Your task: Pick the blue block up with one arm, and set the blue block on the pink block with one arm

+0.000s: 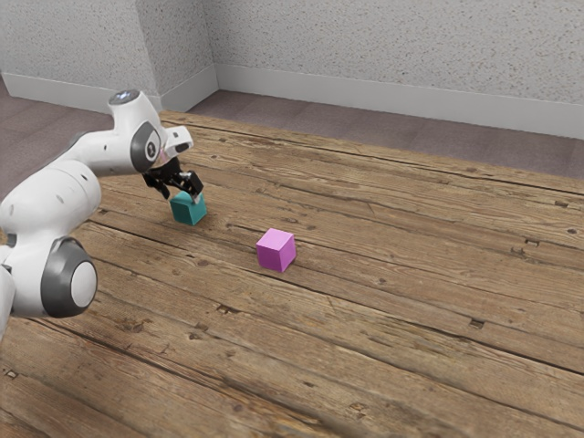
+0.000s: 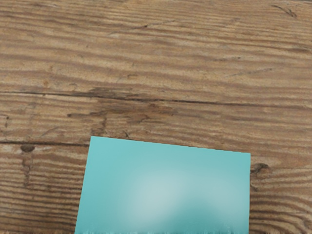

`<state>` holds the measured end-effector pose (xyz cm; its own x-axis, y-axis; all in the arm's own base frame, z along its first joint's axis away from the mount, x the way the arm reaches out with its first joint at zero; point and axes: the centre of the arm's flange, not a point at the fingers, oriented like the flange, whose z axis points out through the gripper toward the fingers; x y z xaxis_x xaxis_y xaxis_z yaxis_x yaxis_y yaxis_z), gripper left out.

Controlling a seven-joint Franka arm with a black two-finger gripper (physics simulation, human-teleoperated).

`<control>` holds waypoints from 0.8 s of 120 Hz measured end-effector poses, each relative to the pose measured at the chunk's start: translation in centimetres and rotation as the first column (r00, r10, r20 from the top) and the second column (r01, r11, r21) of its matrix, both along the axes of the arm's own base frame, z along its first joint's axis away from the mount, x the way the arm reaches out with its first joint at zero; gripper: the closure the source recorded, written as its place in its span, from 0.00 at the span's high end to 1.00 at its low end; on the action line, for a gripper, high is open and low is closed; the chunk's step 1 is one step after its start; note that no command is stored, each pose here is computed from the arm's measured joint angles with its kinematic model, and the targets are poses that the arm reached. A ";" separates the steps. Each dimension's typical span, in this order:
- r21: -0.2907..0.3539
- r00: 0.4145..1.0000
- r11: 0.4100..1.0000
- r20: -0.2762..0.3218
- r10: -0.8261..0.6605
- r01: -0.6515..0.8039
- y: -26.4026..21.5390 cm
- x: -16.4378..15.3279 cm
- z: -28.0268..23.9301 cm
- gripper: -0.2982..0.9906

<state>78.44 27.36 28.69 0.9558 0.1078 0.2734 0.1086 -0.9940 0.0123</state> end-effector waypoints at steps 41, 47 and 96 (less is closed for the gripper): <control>-0.019 1.000 1.000 -0.010 -0.001 0.000 0.3 -0.2 -1.4 0.77; -0.024 1.000 1.000 -0.008 0.000 0.000 0.3 -0.2 -1.5 0.77; -0.047 1.000 0.999 0.000 0.005 -0.005 0.5 -0.3 -2.0 0.66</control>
